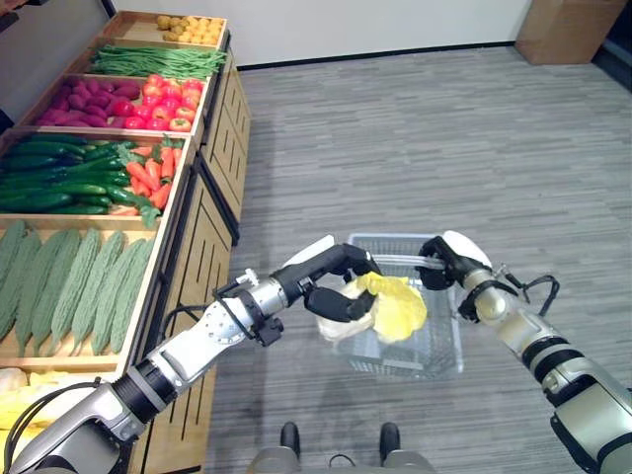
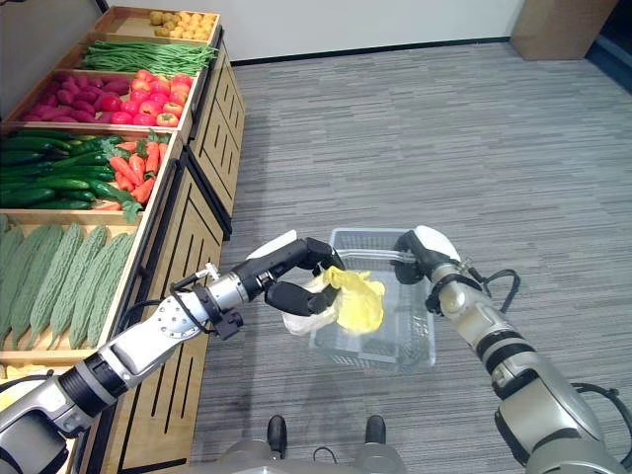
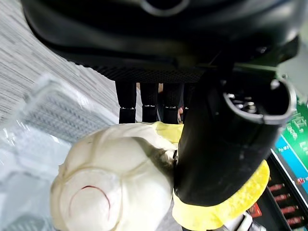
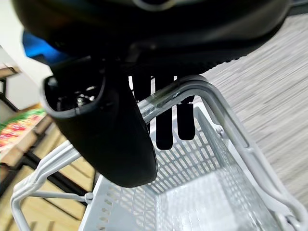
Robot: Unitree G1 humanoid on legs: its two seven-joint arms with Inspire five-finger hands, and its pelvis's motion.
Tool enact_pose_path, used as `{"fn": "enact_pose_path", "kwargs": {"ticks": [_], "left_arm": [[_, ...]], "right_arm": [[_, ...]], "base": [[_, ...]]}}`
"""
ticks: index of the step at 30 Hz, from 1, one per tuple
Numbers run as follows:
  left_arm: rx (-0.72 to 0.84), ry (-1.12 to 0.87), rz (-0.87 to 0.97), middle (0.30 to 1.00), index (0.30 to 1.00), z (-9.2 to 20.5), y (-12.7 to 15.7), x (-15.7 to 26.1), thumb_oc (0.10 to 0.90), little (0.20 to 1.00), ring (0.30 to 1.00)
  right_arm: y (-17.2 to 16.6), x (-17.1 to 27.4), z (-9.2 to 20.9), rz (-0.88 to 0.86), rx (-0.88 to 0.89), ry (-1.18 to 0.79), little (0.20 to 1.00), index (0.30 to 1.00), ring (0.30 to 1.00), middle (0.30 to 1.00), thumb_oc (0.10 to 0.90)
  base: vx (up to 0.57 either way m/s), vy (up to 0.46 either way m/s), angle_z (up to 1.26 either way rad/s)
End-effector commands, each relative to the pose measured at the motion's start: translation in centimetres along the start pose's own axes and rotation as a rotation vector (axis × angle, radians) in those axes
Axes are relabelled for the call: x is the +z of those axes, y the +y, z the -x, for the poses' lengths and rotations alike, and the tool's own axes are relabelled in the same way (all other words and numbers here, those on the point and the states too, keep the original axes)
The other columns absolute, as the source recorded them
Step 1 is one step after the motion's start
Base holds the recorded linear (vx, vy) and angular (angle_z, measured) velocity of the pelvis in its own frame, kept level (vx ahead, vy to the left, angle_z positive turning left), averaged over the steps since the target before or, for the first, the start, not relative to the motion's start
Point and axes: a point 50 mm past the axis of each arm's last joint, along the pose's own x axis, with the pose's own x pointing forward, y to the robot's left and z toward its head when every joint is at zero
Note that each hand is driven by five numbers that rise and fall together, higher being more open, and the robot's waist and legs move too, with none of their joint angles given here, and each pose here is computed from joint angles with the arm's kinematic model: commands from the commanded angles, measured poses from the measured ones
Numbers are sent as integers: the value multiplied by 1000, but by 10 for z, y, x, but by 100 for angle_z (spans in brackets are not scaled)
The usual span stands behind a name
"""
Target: Get the vegetables into the basket
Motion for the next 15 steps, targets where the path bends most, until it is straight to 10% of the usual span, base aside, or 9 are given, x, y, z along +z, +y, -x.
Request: {"fn": "enact_pose_path", "kwargs": {"ticks": [1, 15], "left_arm": [[20, -225, -151, 300, 300, -25, 16, 39, 400, 300, 300], [53, 7, -388, 300, 300, -38, 5, -13, 400, 300, 300]], "right_arm": [[-66, 100, -21, -83, -205, -382, 300, 300, 300, 300, 400], [-40, 143, -13, -187, -119, -552, 300, 300, 300, 300, 400]], "base": [[0, 0, 0], [0, 0, 0]]}}
